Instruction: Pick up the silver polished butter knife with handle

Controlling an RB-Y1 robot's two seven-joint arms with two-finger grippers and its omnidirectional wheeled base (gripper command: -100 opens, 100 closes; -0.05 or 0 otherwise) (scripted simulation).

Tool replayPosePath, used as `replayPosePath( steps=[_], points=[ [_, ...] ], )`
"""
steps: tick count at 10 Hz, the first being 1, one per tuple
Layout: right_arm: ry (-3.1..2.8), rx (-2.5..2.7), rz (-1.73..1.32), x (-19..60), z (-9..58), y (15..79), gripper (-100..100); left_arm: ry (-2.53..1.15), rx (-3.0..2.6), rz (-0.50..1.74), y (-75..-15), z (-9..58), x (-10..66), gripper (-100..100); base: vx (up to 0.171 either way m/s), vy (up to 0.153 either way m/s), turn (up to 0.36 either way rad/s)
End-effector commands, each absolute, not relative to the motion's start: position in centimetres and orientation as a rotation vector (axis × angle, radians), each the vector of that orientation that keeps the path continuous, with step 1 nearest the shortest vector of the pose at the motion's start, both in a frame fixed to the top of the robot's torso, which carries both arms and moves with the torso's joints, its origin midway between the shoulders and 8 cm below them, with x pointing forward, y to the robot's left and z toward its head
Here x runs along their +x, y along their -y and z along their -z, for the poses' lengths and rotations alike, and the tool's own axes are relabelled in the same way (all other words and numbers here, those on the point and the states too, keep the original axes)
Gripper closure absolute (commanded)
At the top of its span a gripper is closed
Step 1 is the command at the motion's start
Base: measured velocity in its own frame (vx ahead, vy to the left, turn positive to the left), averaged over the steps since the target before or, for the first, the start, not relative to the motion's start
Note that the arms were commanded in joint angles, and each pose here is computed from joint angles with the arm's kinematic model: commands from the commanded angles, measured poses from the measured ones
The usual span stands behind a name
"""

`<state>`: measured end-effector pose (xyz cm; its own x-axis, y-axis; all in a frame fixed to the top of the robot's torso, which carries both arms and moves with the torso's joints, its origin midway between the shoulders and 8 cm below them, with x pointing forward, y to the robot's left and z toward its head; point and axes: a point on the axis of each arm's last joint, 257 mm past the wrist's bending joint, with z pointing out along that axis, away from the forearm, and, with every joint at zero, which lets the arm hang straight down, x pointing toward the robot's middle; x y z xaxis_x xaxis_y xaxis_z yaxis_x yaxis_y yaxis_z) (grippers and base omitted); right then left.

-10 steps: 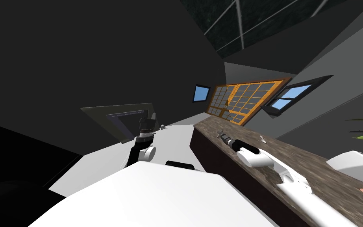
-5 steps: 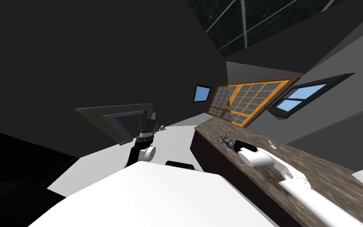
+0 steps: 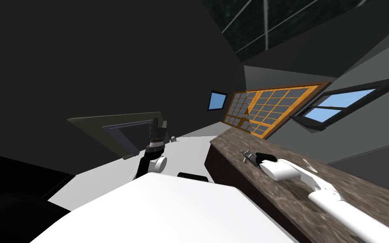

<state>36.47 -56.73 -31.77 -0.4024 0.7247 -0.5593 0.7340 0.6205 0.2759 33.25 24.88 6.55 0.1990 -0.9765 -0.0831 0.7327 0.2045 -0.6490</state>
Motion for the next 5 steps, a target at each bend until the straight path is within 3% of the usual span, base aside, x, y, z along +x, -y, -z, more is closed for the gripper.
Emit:
replayPosePath(
  steps=[1,5],
  points=[
    [-2.238,1.149,0.103,35.0,32.5,58.2,-100,-0.549,-0.536,1.278,-24.9,-6.6,33.2,0,0.184,-0.045,0.008],
    [-2.321,1.168,0.283,31.5,33.1,61.8,-100,-0.549,-0.536,1.278,-24.9,-6.6,33.3,0,0.130,-0.012,0.015]
  ],
)
